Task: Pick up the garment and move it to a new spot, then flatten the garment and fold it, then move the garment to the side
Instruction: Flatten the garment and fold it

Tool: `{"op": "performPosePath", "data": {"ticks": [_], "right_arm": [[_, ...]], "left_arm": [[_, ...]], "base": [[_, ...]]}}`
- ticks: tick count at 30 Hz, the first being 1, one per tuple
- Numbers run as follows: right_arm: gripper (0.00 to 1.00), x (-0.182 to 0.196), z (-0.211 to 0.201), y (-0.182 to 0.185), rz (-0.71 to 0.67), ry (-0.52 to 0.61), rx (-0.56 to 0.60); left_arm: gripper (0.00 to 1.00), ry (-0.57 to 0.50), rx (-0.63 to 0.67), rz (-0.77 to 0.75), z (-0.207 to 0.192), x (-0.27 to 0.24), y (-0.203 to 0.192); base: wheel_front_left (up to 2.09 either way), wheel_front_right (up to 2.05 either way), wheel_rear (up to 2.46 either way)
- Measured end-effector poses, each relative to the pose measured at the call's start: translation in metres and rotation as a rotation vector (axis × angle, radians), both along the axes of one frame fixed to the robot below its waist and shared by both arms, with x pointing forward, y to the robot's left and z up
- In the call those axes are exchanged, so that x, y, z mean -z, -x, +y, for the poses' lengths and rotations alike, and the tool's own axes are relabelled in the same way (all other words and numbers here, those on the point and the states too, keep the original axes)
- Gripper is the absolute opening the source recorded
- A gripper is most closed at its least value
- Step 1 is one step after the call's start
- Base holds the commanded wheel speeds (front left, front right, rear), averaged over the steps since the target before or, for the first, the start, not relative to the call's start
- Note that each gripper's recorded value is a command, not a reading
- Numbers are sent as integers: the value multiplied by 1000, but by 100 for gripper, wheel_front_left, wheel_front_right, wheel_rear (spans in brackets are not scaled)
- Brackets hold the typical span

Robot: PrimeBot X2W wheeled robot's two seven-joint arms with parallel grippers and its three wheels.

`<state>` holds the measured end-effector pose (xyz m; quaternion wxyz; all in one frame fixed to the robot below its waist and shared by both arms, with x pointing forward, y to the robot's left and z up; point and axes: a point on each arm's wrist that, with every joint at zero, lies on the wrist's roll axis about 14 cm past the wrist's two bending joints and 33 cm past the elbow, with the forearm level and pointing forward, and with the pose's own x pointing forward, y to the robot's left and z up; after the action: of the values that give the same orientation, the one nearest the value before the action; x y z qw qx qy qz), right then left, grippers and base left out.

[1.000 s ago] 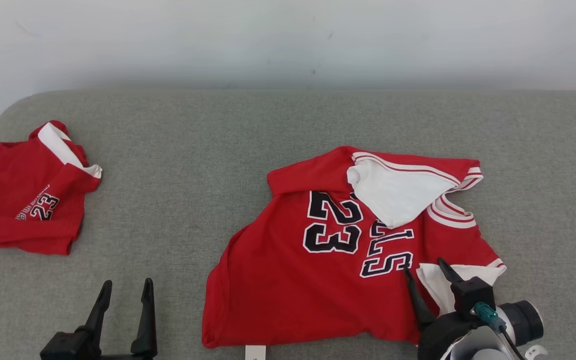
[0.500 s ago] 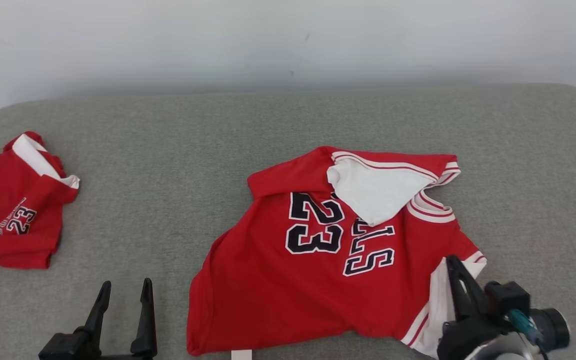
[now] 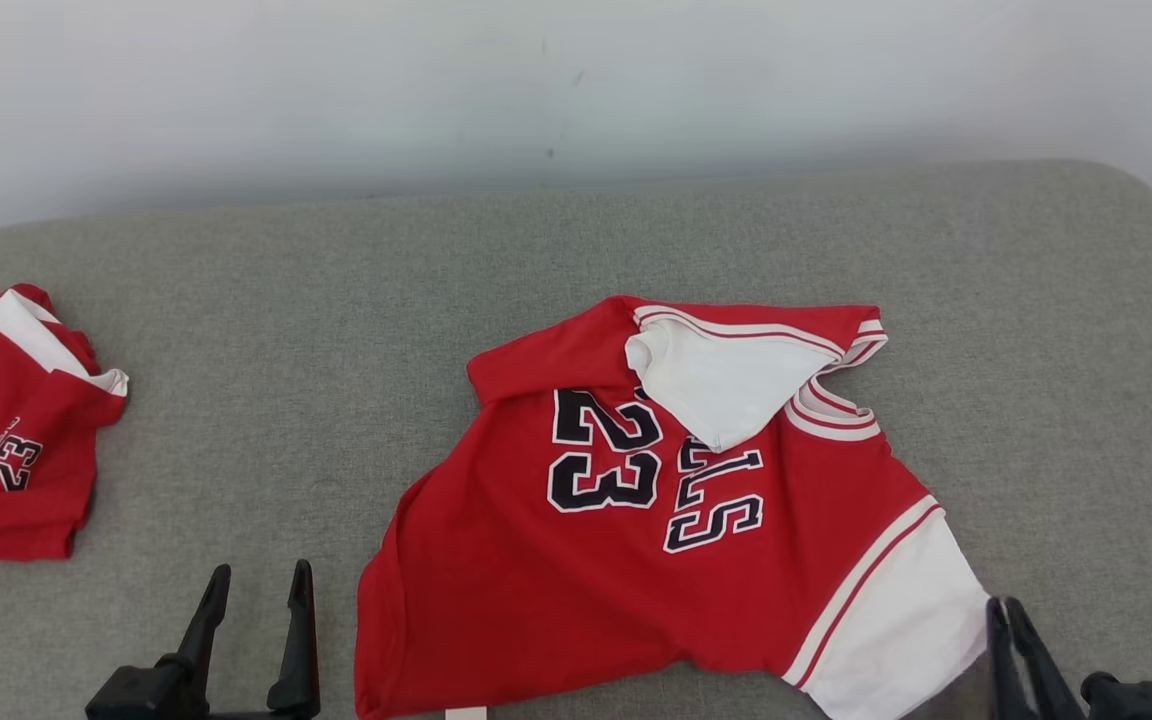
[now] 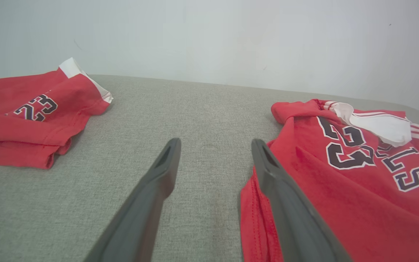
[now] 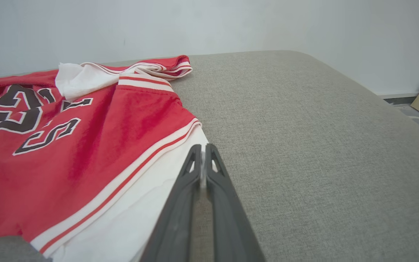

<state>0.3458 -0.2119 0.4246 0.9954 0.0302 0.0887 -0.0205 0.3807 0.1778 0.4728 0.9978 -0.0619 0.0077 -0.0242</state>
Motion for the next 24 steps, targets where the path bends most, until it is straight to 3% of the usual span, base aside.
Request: {"op": "performPosePath", "data": {"ticks": [15,24], "right_arm": [[100,-73,30,-14,-236,14,-97],[100,-87,61,-10,-281,-32,-180]], "left_arm": [[100,-8,-3,-24,3,-9,12],[100,-29,-57,-46,20,-16,26]], "base": [[0,0,0],[0,0,0]]}}
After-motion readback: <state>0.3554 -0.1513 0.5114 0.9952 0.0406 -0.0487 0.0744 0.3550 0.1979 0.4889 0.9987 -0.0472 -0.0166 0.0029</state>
